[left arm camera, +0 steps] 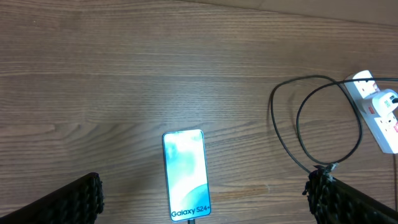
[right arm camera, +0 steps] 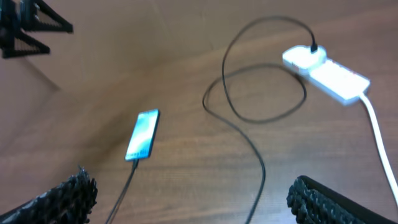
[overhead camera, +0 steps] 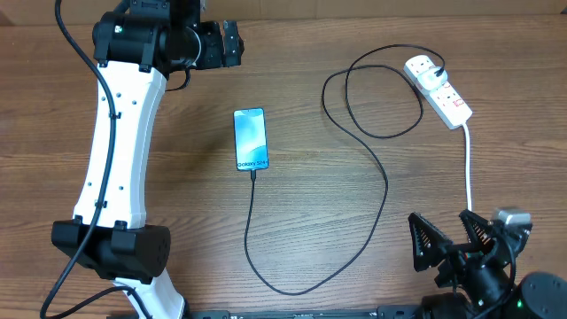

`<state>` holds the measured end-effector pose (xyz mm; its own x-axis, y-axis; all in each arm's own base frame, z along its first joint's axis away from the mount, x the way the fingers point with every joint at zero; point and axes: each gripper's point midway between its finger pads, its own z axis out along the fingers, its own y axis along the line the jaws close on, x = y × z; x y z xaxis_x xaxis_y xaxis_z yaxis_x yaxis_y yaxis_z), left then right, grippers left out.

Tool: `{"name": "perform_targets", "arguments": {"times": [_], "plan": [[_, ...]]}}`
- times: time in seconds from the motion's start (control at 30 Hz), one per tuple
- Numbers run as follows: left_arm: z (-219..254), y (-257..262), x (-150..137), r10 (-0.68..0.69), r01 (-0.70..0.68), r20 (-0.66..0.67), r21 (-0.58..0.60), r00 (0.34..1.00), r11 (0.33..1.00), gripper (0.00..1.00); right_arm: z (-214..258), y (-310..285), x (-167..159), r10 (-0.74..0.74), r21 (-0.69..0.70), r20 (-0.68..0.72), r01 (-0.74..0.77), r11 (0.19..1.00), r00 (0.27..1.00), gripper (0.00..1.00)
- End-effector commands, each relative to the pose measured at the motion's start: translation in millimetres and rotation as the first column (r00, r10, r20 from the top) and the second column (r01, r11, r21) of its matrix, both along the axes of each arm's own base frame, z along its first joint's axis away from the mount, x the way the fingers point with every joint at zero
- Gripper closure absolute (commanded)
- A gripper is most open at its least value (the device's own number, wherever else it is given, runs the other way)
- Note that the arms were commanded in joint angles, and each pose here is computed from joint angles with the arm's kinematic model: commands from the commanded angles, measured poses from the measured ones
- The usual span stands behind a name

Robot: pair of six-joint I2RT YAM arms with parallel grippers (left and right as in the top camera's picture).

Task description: Plug charger to phone and switch on socket

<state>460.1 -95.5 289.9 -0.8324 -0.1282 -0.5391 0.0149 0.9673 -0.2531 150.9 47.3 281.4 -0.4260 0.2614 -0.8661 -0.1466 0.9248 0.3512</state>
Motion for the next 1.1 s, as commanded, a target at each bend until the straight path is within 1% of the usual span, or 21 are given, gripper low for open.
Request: {"name": "perform_targets", "arguments": {"times": [0.0, 0.07, 0.27, 0.53, 0.67, 1.07], "plan": [[-1, 1, 1, 0.010, -0.010, -0.002, 0.002, 1.000, 1.000, 0.00, 0, -4, 0, -0.019, -0.006, 0.085, 0.020, 1.000, 0.996, 0.00], [-1, 1, 1, 0.009, -0.009, -0.002, 0.002, 1.000, 1.000, 0.00, -2, -3, 4, -0.018, 0.000, 0.134, 0.019, 1.000, 0.991, 0.00], [-1, 1, 1, 0.010, -0.010, -0.001, 0.002, 1.000, 1.000, 0.00, -17, -2, 19, -0.020, 0.009, 0.226, 0.019, 1.000, 0.974, 0.00], [-1, 1, 1, 0.009, -0.009, -0.001, 0.002, 1.000, 1.000, 0.00, -33, 0, 41, -0.010, -0.017, 0.281, 0.016, 1.000, 0.960, 0.00], [-1, 1, 1, 0.010, -0.010, -0.001, 0.002, 1.000, 1.000, 0.00, -40, 1, 51, 0.007, -0.061, 0.315, 0.013, 0.998, 0.949, 0.00], [-1, 1, 1, 0.010, -0.010, -0.001, 0.002, 1.000, 1.000, 0.00, -56, -2, 78, -0.025, -0.048, 0.433, 0.050, 0.998, 0.901, 0.00]]}}
